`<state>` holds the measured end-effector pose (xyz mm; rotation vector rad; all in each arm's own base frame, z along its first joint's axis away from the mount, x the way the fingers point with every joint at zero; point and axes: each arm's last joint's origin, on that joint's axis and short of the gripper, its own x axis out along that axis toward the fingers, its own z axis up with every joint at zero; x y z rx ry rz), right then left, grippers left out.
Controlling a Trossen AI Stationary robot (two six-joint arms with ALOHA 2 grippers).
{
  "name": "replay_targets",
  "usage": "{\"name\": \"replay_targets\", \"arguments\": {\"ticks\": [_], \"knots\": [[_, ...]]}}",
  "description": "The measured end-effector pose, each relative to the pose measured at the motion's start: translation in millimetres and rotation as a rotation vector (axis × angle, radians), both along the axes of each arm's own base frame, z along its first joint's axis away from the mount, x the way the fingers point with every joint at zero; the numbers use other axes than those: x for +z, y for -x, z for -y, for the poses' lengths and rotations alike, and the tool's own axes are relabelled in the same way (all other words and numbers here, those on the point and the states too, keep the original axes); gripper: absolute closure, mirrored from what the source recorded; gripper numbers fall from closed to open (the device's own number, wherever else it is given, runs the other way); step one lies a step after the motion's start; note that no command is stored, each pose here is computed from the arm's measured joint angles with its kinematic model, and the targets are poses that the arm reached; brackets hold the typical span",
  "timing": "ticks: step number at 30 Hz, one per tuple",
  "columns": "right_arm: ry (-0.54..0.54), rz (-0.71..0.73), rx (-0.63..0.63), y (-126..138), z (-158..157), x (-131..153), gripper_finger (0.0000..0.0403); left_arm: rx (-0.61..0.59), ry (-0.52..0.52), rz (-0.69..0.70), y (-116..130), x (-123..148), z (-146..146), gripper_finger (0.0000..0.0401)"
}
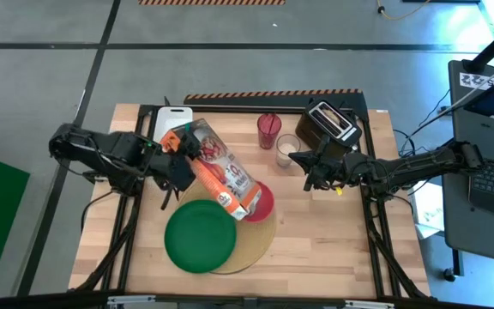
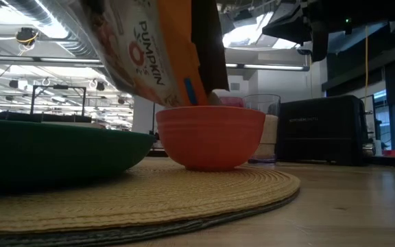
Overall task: Arrange a breakfast setting
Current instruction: Pour the cereal from the box into the orange bowl
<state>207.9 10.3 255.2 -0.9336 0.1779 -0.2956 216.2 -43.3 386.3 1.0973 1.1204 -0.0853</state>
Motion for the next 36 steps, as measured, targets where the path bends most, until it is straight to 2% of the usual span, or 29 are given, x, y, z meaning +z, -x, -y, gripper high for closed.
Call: {"name": "replay_targets", "arguments": {"ticks": [5, 14, 17, 23, 26, 36], "knots": [[0.001, -0.007, 0.0, 0, 0, -1, 0.0397, -0.012, -0.058, 0.006, 0, 0, 7, 0.0169], [0.001, -0.006, 0.0, 0, 0, -1, 0.0397, -0.075, -0.067, 0.013, 4, -1, 23, 0.0169], [-0.006, -0.004, 0.001, 0, 0, -1, 0.0397, -0.069, -0.121, 0.023, 3, -2, 27, 0.0169], [-0.054, 0.019, 0.15, -4, -4, -1, 0.0397, -0.065, -0.143, 0.031, 3, -2, 27, 0.0169], [-0.073, 0.035, 0.177, -9, -6, -3, 0.0397, -0.071, -0.139, 0.032, 2, -3, 28, 0.0169], [-0.105, -0.003, 0.108, -22, 9, -17, 0.0397, -0.117, -0.217, -0.007, -5, -9, 37, 0.0169]]}}
